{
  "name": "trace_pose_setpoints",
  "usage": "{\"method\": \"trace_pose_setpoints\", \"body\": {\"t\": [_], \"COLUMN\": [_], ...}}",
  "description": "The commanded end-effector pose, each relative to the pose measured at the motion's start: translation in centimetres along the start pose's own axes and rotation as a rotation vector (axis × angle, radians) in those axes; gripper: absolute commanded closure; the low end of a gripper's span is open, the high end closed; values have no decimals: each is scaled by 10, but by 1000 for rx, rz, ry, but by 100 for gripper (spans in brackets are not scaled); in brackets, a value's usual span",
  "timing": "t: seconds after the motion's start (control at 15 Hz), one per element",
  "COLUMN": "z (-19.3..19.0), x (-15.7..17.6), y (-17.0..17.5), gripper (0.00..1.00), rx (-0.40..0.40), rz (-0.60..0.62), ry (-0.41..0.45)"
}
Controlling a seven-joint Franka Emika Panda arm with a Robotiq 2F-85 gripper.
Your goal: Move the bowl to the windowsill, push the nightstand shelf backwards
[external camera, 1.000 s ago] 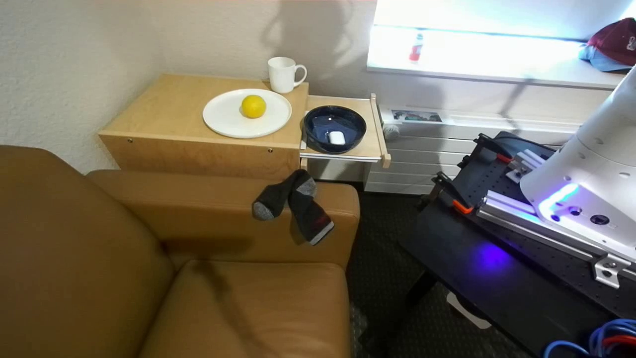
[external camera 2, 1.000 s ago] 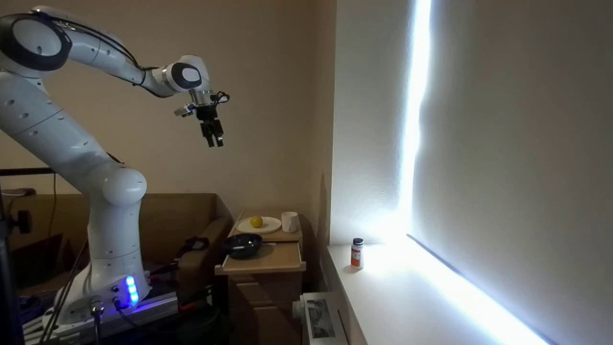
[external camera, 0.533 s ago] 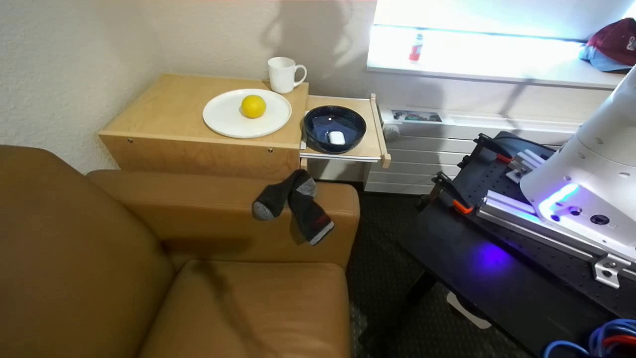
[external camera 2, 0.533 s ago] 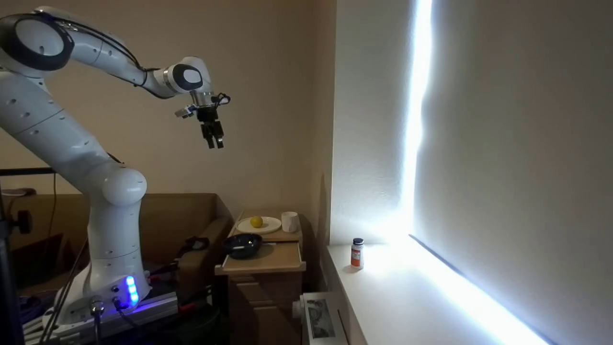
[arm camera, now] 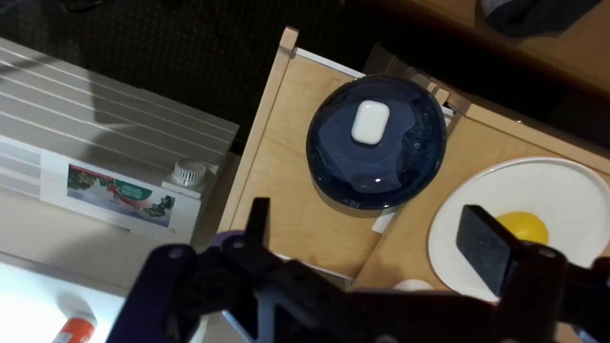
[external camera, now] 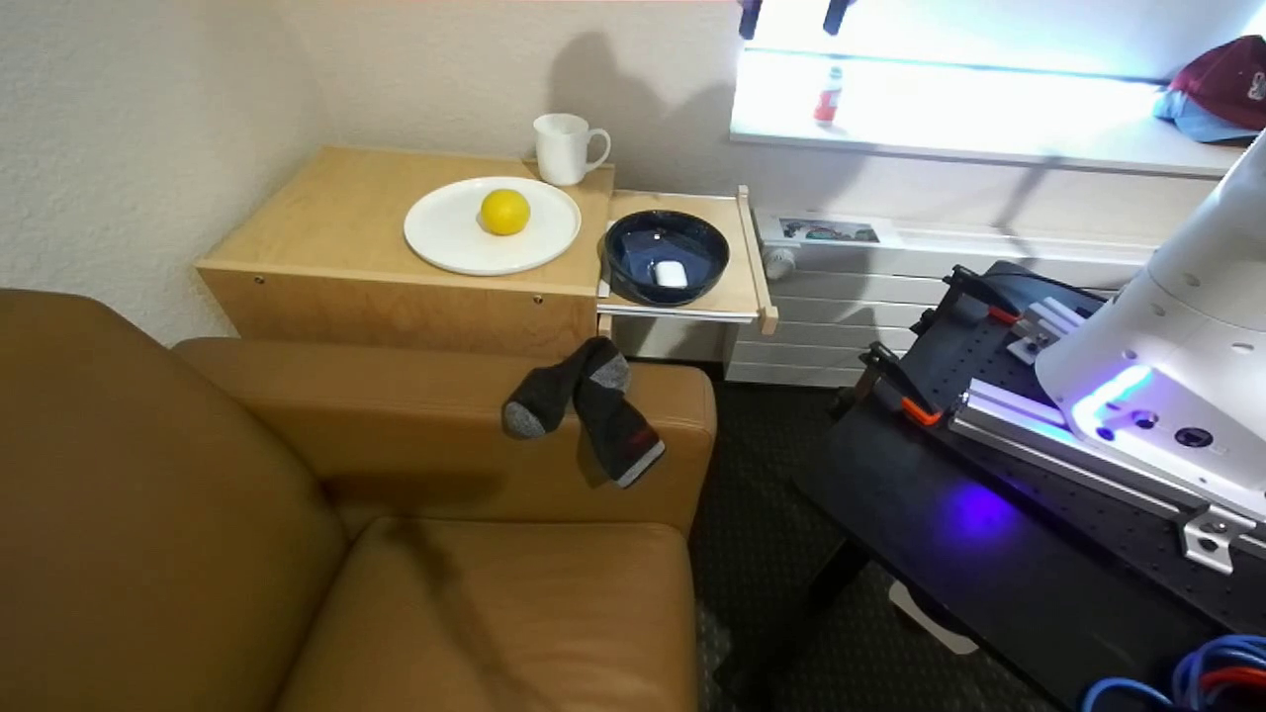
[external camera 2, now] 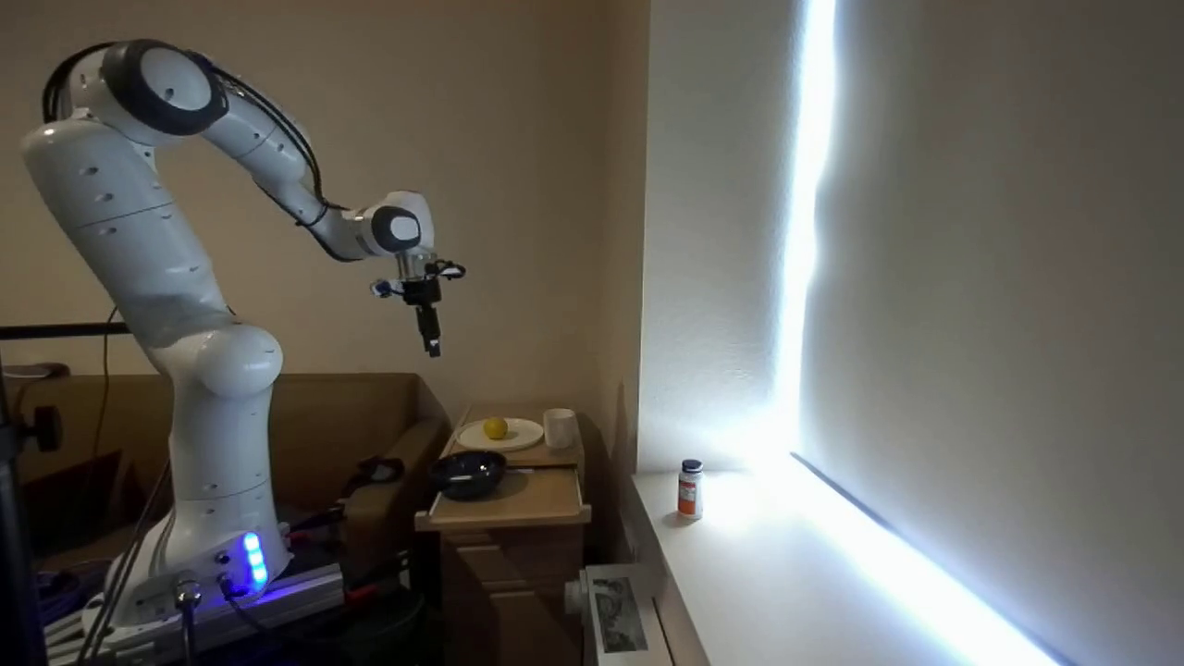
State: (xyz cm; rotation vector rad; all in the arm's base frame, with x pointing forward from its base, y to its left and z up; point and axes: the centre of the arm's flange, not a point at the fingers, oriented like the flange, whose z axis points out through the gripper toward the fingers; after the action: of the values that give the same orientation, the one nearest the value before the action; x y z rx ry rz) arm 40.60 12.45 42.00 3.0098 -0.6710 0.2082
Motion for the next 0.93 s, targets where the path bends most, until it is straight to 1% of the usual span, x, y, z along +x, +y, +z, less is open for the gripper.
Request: {"method": "trace_pose_setpoints", "body": {"t": [0.0,0.13,0.2,0.27,0.4,0.53,0.6,0.67,0.87], "z": [83,118,122,100,120,122,126,140,180], "x": [1,-3,-2,-10,-6,-5,-2,5,15], "y": [-3,0,5,4,7,8,3,-4,-10], "gripper": [0,0,0,0,0,0,0,0,0], "rx": [-55,-65,-21,-61,-52,-51,-76,-100,-109], "rz": [128,167,174,148,174,182,202,233,351], "ry": [-43,-132,-161,-116,-152,-158,-146,-164,-186]}}
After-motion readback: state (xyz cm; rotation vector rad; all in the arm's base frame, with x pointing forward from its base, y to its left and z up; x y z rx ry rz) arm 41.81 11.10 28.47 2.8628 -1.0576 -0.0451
